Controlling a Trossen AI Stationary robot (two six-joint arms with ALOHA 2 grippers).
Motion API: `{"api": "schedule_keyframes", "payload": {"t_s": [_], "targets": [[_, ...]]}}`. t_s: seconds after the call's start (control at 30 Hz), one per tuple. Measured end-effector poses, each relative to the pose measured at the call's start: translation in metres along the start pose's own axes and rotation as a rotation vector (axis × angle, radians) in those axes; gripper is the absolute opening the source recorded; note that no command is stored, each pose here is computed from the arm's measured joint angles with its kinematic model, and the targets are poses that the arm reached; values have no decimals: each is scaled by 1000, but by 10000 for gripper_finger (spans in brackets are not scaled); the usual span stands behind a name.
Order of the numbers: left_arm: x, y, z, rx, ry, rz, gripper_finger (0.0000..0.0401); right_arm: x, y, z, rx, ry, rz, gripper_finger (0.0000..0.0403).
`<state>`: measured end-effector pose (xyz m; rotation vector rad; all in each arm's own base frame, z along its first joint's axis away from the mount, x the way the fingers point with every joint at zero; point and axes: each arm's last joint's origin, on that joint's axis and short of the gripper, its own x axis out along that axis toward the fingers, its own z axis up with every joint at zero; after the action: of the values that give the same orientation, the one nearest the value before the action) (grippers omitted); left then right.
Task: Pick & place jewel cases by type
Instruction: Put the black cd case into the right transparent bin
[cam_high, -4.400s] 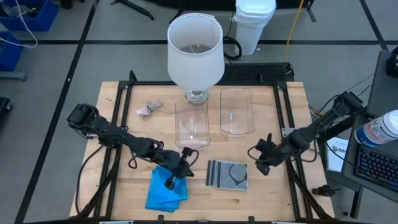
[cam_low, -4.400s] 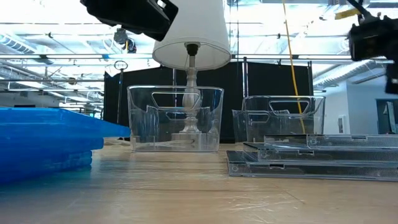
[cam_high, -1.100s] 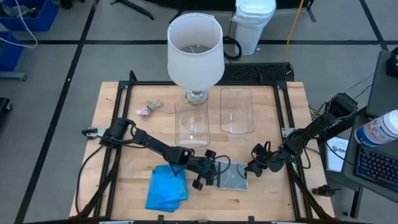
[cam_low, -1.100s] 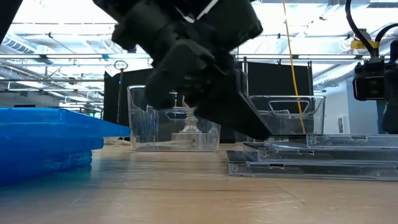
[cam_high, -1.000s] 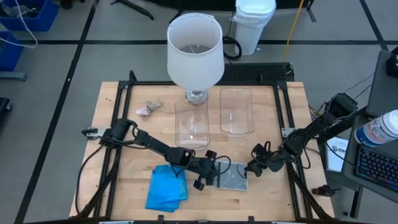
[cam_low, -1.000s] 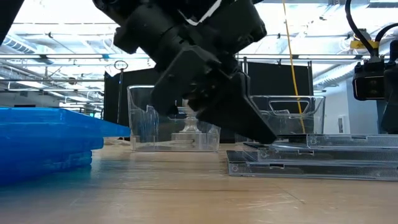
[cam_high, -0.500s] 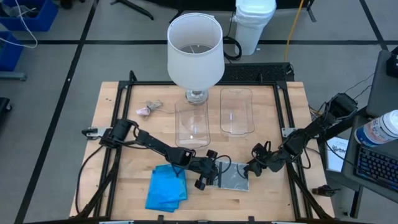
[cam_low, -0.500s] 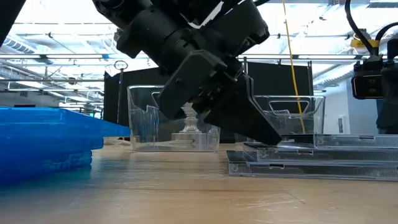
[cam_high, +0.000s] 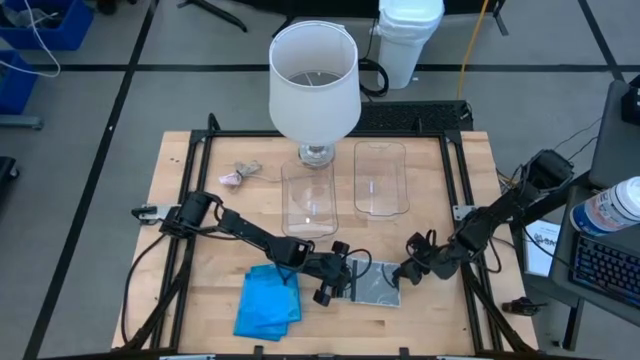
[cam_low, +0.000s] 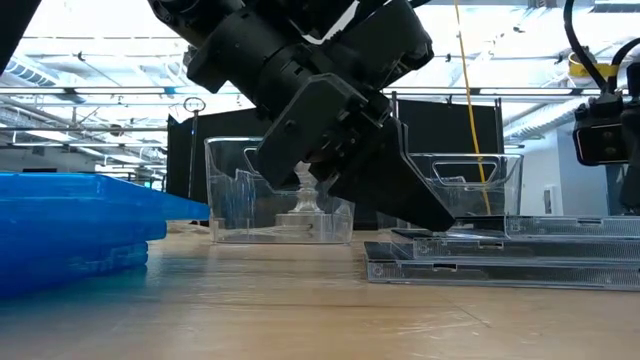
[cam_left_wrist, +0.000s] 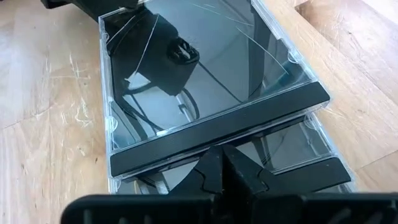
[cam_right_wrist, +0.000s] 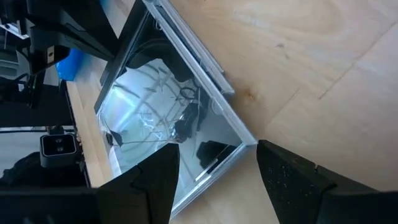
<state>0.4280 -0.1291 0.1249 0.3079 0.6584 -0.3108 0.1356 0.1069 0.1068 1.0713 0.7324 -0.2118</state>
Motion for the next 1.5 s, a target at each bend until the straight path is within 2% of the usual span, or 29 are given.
{"api": "schedule_keyframes", "payload": {"t_s": [0.23,0.4,0.53,0.63,0.8,1.0,1.2,1.5], "targets": [[0,0,1,0,-11,1,5,15,5,-6,33,-11,72,205],[0,0,2,0,-22,5,18,17,8,-6,8,-8,109,205],[0,0,2,1,-22,4,10,16,9,-6,-9,-2,118,199],[0,0,2,4,-22,5,5,15,9,-6,-27,-3,121,182],[0,0,2,11,-21,4,26,15,9,-6,-65,-3,119,143],[-1,0,2,26,-21,3,32,15,9,-6,-92,-6,128,95],[-3,-3,2,131,4,1,33,14,15,-5,-154,-26,190,61],[-26,-14,17,164,19,-28,33,11,28,-3,-215,-61,318,29]]}}
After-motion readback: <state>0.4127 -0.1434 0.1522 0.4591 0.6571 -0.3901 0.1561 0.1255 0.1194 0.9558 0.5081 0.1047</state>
